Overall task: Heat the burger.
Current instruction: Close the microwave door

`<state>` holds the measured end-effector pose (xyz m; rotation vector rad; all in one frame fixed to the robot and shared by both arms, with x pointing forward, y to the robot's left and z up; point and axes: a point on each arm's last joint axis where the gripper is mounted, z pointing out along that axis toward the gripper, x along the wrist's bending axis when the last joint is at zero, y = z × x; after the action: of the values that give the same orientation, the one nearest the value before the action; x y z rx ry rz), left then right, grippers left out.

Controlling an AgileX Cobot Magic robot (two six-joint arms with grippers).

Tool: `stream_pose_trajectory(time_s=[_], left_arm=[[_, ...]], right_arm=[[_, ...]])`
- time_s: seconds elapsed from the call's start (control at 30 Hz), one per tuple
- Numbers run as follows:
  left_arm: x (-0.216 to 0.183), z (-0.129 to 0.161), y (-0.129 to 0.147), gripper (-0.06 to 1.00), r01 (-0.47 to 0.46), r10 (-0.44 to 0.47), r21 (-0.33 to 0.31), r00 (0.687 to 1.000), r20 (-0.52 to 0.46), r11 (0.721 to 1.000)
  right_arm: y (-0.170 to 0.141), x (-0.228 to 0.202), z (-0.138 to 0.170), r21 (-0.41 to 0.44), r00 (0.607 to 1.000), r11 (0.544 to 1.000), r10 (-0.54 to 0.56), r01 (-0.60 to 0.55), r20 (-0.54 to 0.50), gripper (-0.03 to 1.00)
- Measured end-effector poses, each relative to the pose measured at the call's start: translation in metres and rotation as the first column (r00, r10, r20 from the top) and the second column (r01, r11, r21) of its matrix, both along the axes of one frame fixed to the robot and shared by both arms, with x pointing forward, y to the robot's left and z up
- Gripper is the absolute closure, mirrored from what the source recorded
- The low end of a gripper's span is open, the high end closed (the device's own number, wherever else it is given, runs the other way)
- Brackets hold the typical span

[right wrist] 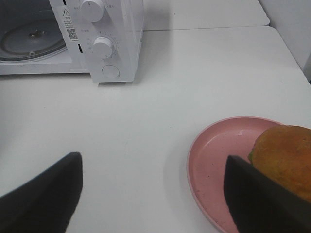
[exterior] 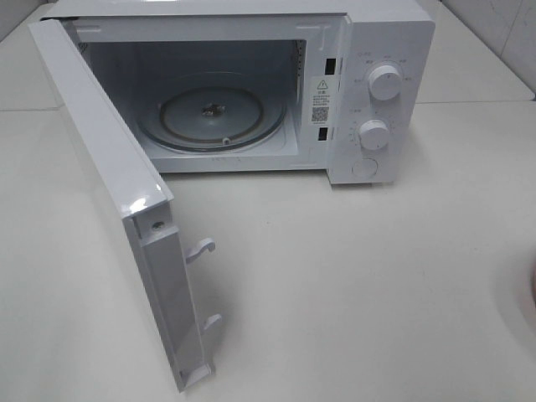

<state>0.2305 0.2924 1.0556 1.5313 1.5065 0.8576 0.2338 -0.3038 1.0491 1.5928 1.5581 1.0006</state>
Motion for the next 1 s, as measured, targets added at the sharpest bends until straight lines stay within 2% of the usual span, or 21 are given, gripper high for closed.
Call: stream_pose_trajectory(time_s=[0.7,0.8,1.0], left_arm=[[0.0,0.0,0.0,-0.03,0.0,0.0,0.0,1.0,0.0,1.0],[0.0,0.0,-0.002,-0.03,0.017,-0.017,-0.025,1.0,0.002,1.0],[0.001,0.01,-0.004,-0.03,0.024,-0.022,-0.043,0.998,0.062,0.999]], right_arm=[[0.0,0.0,0.0,0.0,1.0,1.0,0.0,0.0,0.0,0.24],[0.0,0.0,0.0,0.0,1.0,1.0,0.0,0.0,0.0,0.24],[0.0,0.0,0.0,0.0,1.0,1.0,0.0,0.0,0.0,0.24]])
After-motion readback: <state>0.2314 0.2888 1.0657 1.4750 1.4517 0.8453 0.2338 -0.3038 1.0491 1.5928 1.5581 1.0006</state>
